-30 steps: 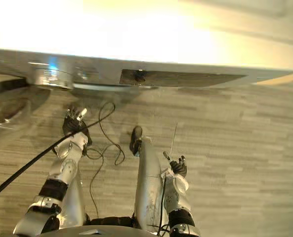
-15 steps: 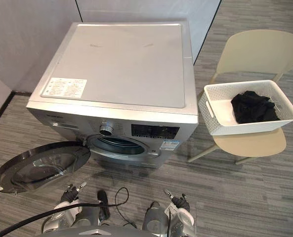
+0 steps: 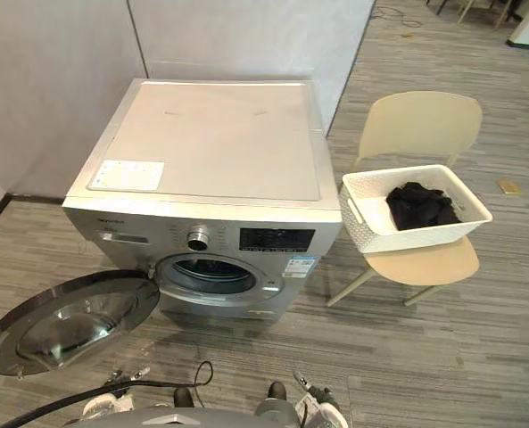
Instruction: Pick up the laundry basket with both hands and put the clothes into the washing machine.
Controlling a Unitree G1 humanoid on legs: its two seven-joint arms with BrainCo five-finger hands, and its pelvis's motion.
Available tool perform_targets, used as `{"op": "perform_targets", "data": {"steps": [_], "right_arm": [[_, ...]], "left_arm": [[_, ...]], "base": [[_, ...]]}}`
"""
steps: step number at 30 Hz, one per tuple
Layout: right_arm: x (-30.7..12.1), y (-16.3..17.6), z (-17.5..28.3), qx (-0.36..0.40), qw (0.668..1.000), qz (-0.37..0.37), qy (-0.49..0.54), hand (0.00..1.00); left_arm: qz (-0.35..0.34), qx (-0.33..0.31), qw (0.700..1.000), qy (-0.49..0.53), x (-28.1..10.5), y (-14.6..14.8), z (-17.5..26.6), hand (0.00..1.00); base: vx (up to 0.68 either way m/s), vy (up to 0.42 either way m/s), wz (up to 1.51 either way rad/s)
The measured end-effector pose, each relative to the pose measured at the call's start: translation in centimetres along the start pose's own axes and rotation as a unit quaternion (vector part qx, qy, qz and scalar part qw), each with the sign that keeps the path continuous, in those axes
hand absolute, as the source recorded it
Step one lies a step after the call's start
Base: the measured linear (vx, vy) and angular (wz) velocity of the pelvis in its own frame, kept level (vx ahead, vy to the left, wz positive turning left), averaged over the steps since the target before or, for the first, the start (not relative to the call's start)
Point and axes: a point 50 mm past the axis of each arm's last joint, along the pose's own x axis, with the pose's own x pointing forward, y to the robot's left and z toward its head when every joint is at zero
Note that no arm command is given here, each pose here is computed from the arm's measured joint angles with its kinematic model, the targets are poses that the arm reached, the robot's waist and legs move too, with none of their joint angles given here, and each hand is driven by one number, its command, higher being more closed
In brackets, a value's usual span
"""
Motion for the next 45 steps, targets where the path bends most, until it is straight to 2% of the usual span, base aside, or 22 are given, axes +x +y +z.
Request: {"op": "perform_targets", "data": {"steps": [7,12,14,18,19,24,26,29,33,34,38,42,45], "right_arm": [[-0.1,-1.3,-0.7,0.008,1.000,-0.012,0.012,0.00],[-0.1,-2.7,-2.0,0.028,0.998,-0.041,0.047,0.00],[-0.2,-2.4,-2.7,0.016,0.997,-0.040,0.066,0.00],[0.5,-2.9,0.1,-0.005,0.998,-0.046,0.038,0.00],[0.5,-3.2,0.0,-0.005,0.998,-0.048,0.038,0.00],[0.4,-2.3,-0.1,-0.030,0.998,-0.031,0.033,0.00],[0.6,-2.4,1.0,-0.041,0.999,-0.032,0.015,0.00],[0.9,-2.4,3.0,-0.049,0.998,-0.031,-0.012,0.00],[0.7,-1.6,2.1,-0.072,0.997,-0.013,-0.005,0.00],[0.7,-0.2,2.0,-0.082,0.997,0.005,-0.005,0.00],[0.7,0.7,2.3,-0.087,0.996,0.019,-0.015,0.00],[0.4,2.8,2.7,-0.106,0.992,0.060,-0.036,0.00],[0.3,2.1,2.3,-0.094,0.993,0.059,-0.032,0.00]], "left_arm": [[0.015,0.046,0.999,0.008,0.3,1.1,0.5,0.00],[0.046,0.044,0.998,-0.002,0.4,3.1,1.0,0.00],[0.070,0.025,0.997,0.002,0.3,4.9,0.7,0.00],[0.030,-0.013,0.999,0.041,0.0,1.1,-1.4,0.00],[0.031,-0.027,0.998,0.045,0.0,1.0,-1.6,0.00],[0.060,-0.063,0.996,-0.006,0.2,2.9,0.7,0.00],[0.054,-0.071,0.996,-0.016,0.3,2.6,1.2,0.00],[0.049,-0.096,0.994,0.011,0.1,1.9,-0.2,0.00],[0.066,-0.102,0.991,0.061,-0.6,3.0,-3.3,0.00],[0.062,-0.103,0.991,0.050,-0.3,2.8,-2.4,0.00],[0.074,-0.128,0.987,0.061,-0.5,3.2,-3.0,0.00],[0.063,-0.102,0.992,0.043,-0.2,2.9,-1.8,0.00],[0.047,-0.086,0.995,0.018,0.0,2.2,-0.4,0.00]], "base": [[-0.02,0.003,-0.70],[0.07,-0.148,-0.71],[0.05,-0.490,-1.07],[-0.01,-0.402,-0.62],[0.01,-0.279,-0.26],[-0.06,-0.165,-0.40],[0.04,-0.002,-0.64],[0.07,0.106,-0.89],[0.15,0.136,-0.84],[0.20,0.071,-0.25],[0.19,0.066,-0.11],[0.10,0.007,-0.11],[0.11,-0.164,0.48]]}}
